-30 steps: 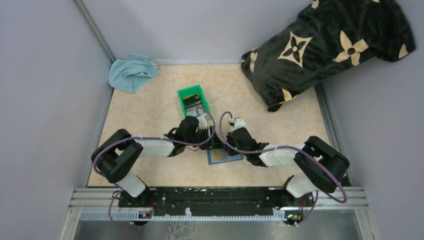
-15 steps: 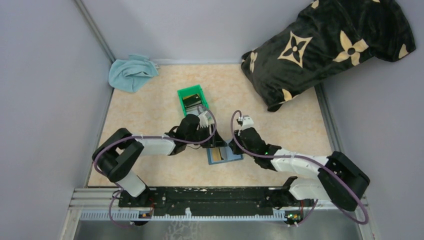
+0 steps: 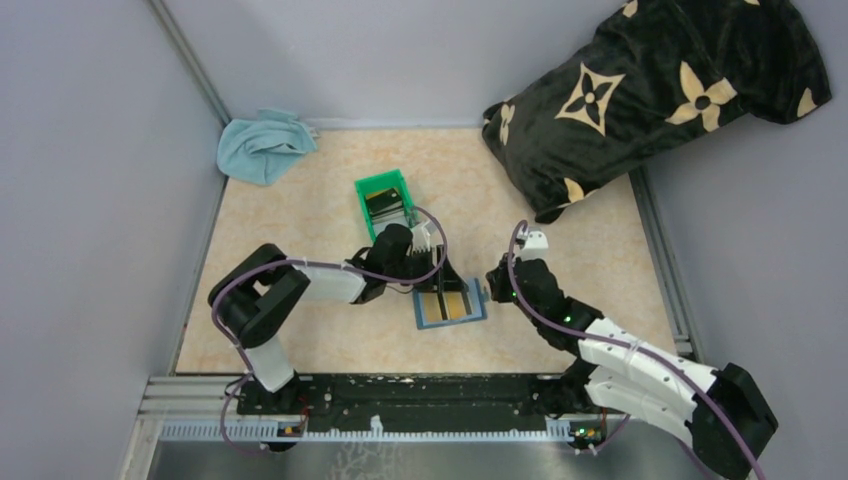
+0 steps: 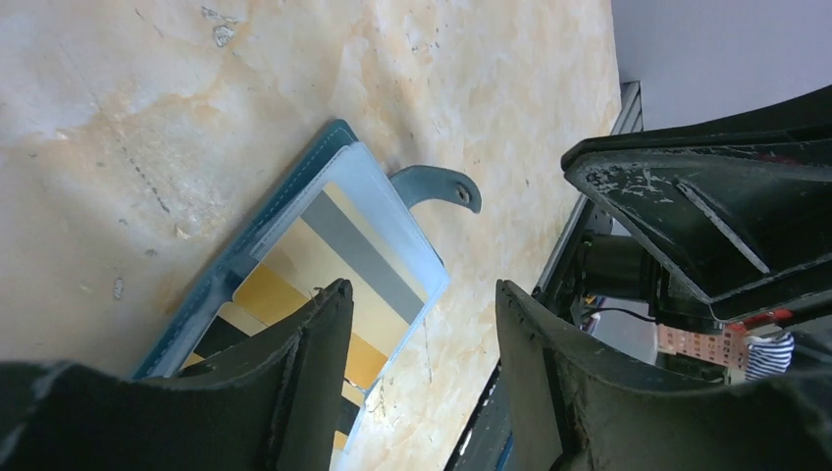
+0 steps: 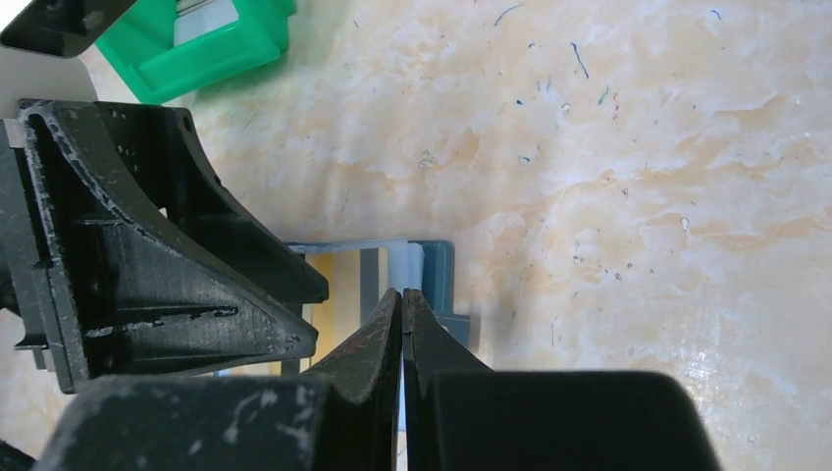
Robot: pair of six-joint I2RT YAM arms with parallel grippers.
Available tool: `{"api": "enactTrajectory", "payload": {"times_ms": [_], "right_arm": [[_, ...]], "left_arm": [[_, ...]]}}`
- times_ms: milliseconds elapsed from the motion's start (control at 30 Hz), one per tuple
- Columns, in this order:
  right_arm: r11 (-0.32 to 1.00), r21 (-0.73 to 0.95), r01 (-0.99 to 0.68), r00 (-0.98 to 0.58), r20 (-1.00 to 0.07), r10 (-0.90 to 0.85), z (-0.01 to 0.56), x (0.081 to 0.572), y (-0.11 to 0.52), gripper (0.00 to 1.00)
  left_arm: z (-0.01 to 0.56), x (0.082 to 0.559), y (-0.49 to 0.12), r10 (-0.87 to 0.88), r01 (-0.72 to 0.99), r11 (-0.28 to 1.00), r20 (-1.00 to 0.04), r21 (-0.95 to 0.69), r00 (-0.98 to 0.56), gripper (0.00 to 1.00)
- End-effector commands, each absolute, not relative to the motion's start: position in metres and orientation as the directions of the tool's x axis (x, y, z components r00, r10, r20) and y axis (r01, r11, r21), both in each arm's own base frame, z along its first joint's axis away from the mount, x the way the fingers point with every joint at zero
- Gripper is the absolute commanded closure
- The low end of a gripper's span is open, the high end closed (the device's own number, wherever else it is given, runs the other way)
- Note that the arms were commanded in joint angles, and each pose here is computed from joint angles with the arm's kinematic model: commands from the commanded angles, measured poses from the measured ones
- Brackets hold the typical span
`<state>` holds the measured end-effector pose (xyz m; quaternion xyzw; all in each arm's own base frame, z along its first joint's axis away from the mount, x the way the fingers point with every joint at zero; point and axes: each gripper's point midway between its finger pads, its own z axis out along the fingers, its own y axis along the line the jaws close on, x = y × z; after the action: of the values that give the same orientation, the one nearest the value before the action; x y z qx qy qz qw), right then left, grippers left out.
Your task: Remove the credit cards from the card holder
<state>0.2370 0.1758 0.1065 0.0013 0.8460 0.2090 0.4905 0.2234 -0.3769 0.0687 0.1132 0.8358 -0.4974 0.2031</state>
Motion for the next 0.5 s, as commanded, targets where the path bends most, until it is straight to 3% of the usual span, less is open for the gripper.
{"api": "enactTrajectory", "payload": {"times_ms": [0, 233, 467], "right_arm": [[0.91, 0.352, -0.219, -0.516, -0.833, 0.198, 0.108, 0.238, 0.178, 1.0], [0.812, 0.442, -0.381, -0.559, -0.81, 0.178, 0.101, 0.231, 0.22, 1.0], [0.726, 0.506, -0.466, -0.636, -0.762, 0.123, 0.086, 0.228, 0.259, 1.0]], "left_arm": [[0.084, 0.225, -0.382, -0.005, 0.453, 0.443, -0.508, -0.774, -0.862, 0.38], [0.082, 0.233, -0.328, -0.071, 0.401, 0.489, -0.493, -0.775, -0.867, 0.38], [0.063, 0.21, -0.297, -0.099, 0.339, 0.528, -0.453, -0.779, -0.886, 0.72]]}}
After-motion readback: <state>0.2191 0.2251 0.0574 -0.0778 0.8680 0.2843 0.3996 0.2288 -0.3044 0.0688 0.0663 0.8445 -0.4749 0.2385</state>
